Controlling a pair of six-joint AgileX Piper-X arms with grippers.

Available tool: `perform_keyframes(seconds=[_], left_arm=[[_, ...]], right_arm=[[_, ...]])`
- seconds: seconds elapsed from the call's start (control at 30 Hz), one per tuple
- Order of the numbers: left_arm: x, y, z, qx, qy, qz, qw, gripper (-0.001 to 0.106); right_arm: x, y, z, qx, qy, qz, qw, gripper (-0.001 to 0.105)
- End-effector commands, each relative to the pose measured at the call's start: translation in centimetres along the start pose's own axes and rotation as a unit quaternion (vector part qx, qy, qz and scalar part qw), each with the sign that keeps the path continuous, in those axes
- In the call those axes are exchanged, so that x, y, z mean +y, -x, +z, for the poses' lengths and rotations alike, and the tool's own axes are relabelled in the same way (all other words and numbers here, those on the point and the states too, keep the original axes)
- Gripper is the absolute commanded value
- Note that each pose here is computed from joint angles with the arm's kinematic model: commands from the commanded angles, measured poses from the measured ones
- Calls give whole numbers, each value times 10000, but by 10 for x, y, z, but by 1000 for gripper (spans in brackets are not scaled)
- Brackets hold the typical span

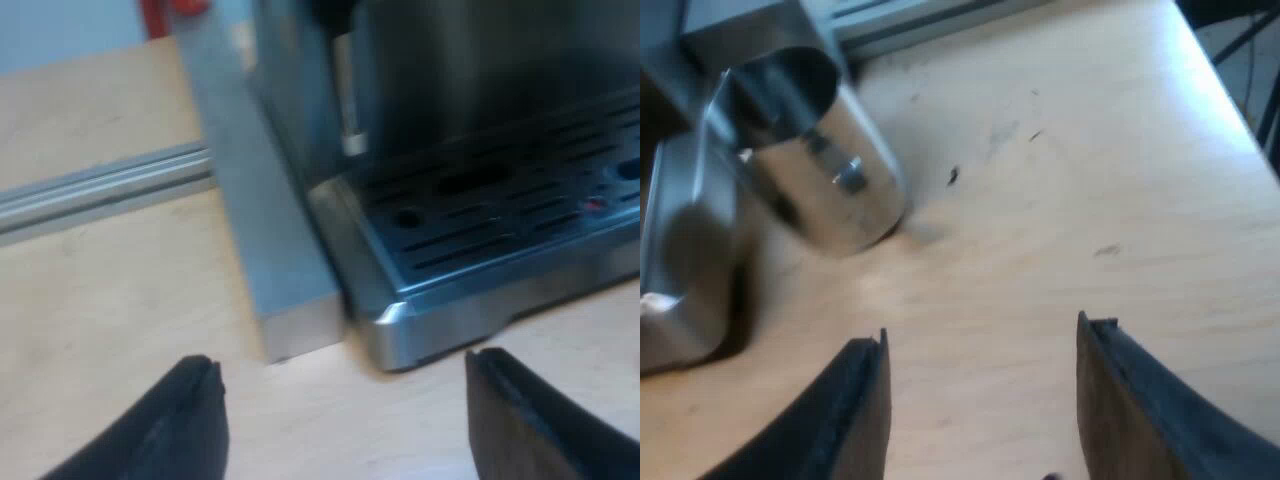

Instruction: Put the handle in the coffee machine

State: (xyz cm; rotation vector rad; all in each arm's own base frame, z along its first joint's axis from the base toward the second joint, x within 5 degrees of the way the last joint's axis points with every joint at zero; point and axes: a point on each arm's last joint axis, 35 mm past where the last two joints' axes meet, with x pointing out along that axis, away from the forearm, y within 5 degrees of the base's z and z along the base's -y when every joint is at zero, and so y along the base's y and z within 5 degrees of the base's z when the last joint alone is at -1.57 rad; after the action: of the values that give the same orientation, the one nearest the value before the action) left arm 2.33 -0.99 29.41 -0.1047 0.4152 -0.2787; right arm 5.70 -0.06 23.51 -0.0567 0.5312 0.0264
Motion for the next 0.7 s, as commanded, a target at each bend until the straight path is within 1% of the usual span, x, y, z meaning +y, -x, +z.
perform_keyframes(seconds=[0.03, 0.07, 0.13, 0.17, 0.23, 0.27, 0.3, 0.33, 0.37, 0.4, 0.43, 0.47, 0.53, 0.57, 0.6, 0.63, 0.7], left_arm=[[-5, 7, 8, -45, -83, -442, 9990, 68], [-6, 8, 9, -68, -89, -502, 9987, 70], [-7, 6, 15, 58, -52, -680, 9977, 71], [-7, 4, 17, 120, -48, -744, 9971, 71], [-8, -1, 23, 273, -48, -985, 9947, 71], [-8, -2, 23, 311, -50, -1049, 9940, 71], [-8, -3, 24, 328, -53, -1081, 9936, 71], [-8, -3, 24, 345, -45, -1114, 9932, 71], [-9, -4, 25, 360, -70, -1186, 9923, 71], [-9, -9, 27, 494, -74, -1389, 9890, 71], [-9, -19, 31, 759, -105, -1768, 9813, 71], [-8, -22, 32, 823, -157, -1809, 9799, 71], [-8, -26, 32, 963, -286, -1934, 9760, 71], [-8, -26, 32, 963, -286, -1934, 9760, 71], [-7, -31, 31, 1156, -401, -2086, 9703, 71], [-7, -34, 30, 1231, -430, -2153, 9678, 71], [-6, -38, 30, 1355, -446, -2241, 9641, 71]], right_arm=[[2, 10, 13, 285, 267, 451, 9982, 46], [3, 12, 14, 351, 299, 556, 9974, 46], [5, 17, 21, 592, 517, 886, 9930, 46], [5, 18, 24, 646, 560, 945, 9918, 46], [6, 22, 32, 982, 785, 1242, 9843, 46], [6, 23, 33, 1038, 850, 1316, 9822, 46], [7, 24, 37, 1201, 900, 1511, 9771, 46], [7, 25, 39, 1251, 877, 1607, 9751, 46], [9, 25, 44, 1337, 867, 1807, 9705, 46], [10, 26, 49, 1425, 887, 2001, 9653, 46], [12, 26, 54, 1530, 928, 2157, 9599, 46], [13, 25, 58, 1596, 971, 2233, 9567, 46], [15, 24, 63, 1775, 1089, 2421, 9476, 46], [17, 23, 66, 1876, 1157, 2529, 9421, 46], [20, 21, 70, 1986, 1248, 2659, 9350, 46], [24, 19, 73, 2063, 1360, 2798, 9277, 46], [23, 19, 73, 2058, 1361, 2798, 9278, 46]])
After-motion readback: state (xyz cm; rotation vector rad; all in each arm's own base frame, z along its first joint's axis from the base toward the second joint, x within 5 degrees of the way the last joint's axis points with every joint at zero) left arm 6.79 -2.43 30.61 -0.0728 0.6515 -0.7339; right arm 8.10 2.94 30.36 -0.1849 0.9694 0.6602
